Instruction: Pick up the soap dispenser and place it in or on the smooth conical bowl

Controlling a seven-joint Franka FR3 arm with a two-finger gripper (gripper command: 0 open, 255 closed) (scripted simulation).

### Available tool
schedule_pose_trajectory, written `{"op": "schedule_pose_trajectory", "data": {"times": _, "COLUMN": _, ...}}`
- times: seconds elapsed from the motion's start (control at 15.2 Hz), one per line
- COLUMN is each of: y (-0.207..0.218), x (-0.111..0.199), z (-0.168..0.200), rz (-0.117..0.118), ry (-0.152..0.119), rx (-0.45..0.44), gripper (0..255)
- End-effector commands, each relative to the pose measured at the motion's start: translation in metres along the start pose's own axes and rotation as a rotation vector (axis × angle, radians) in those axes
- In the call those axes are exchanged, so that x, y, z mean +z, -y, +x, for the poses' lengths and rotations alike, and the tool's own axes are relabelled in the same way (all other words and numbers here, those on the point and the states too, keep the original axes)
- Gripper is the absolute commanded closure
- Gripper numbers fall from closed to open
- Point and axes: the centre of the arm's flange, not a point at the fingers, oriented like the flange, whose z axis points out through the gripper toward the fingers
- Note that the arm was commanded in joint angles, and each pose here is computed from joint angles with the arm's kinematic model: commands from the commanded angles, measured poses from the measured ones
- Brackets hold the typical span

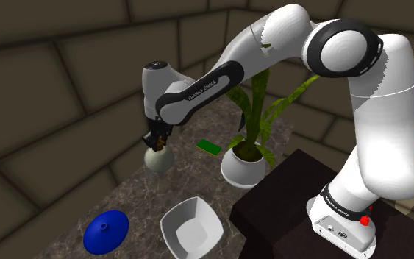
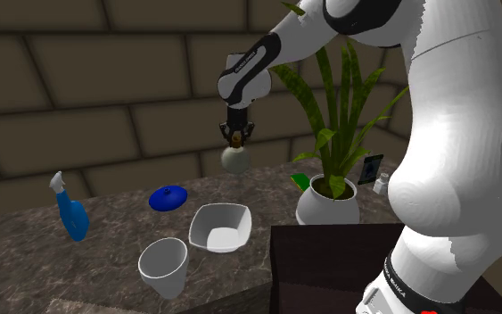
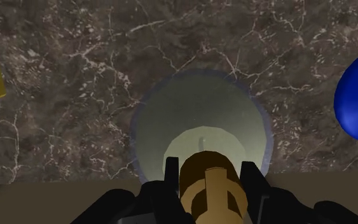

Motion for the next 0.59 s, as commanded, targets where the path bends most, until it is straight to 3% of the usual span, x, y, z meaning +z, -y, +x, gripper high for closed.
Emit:
{"op": "schedule_pose_trajectory", "data": {"times": 0.0, "y": 0.001, "x": -0.013, "z": 0.001, "rz": 0.000, "ry": 0.000, "rx": 0.000, "gripper": 255}}
{"op": "schedule_pose_trajectory", "data": {"times": 0.53, "y": 0.003, "x": -0.053, "z": 0.004, "rz": 0.000, "ry": 0.000, "rx": 0.000, "gripper": 255}}
